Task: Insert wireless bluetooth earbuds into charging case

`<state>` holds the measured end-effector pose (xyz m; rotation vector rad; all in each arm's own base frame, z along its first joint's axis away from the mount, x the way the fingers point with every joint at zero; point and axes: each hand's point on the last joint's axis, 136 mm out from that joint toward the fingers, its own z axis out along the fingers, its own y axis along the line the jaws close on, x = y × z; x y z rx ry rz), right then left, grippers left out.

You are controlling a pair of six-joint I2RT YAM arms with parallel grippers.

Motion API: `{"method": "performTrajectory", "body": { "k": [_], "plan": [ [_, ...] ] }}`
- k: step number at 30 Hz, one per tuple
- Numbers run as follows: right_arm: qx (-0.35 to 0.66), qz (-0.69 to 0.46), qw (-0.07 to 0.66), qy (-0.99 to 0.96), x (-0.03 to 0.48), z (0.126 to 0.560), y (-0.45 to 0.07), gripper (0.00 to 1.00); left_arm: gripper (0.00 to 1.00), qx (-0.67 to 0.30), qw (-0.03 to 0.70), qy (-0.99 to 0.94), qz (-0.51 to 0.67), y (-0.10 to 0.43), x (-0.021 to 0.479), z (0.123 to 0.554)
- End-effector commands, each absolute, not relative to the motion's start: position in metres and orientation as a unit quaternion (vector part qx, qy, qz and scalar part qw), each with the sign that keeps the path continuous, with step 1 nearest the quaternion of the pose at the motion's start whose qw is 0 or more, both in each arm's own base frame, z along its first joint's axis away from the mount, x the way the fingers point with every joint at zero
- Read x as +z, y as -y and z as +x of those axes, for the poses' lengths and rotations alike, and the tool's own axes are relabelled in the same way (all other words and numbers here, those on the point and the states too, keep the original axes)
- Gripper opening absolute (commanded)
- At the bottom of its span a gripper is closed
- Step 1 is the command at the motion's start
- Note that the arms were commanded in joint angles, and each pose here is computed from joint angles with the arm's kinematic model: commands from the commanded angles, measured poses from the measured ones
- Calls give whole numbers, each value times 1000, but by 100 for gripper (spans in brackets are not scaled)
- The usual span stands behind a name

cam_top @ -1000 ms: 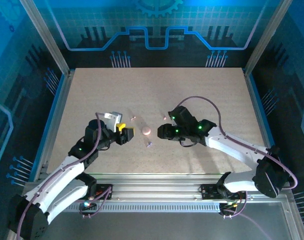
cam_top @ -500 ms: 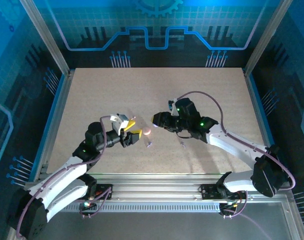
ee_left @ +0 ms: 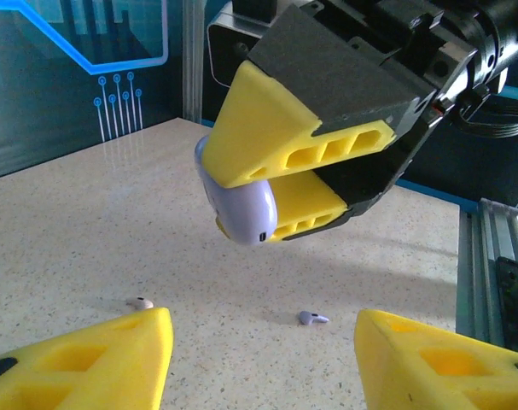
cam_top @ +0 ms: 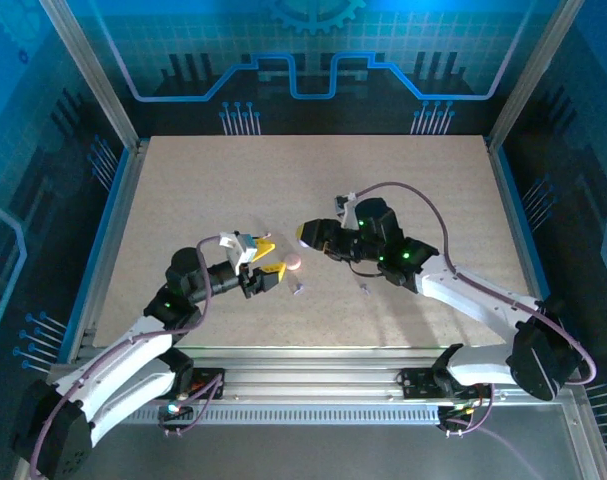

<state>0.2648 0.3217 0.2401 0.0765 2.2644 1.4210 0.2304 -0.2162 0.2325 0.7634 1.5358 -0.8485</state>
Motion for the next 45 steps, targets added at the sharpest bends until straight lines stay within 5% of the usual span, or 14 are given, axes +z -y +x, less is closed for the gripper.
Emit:
{"method": "performTrajectory", "body": {
  "k": [1,28,45],
  "plan": [
    [537,19,248,-806,258,257,-329,50,59,-374,578,-636,349,223,236,222],
    [529,2,304,-792,278,244,-375,50,57,-402,627,-617,254,210,254,234],
    [520,-16,297,-801,274,234,-384,50,25,-402,625,-618,255,209,257,232]
  ]
}}
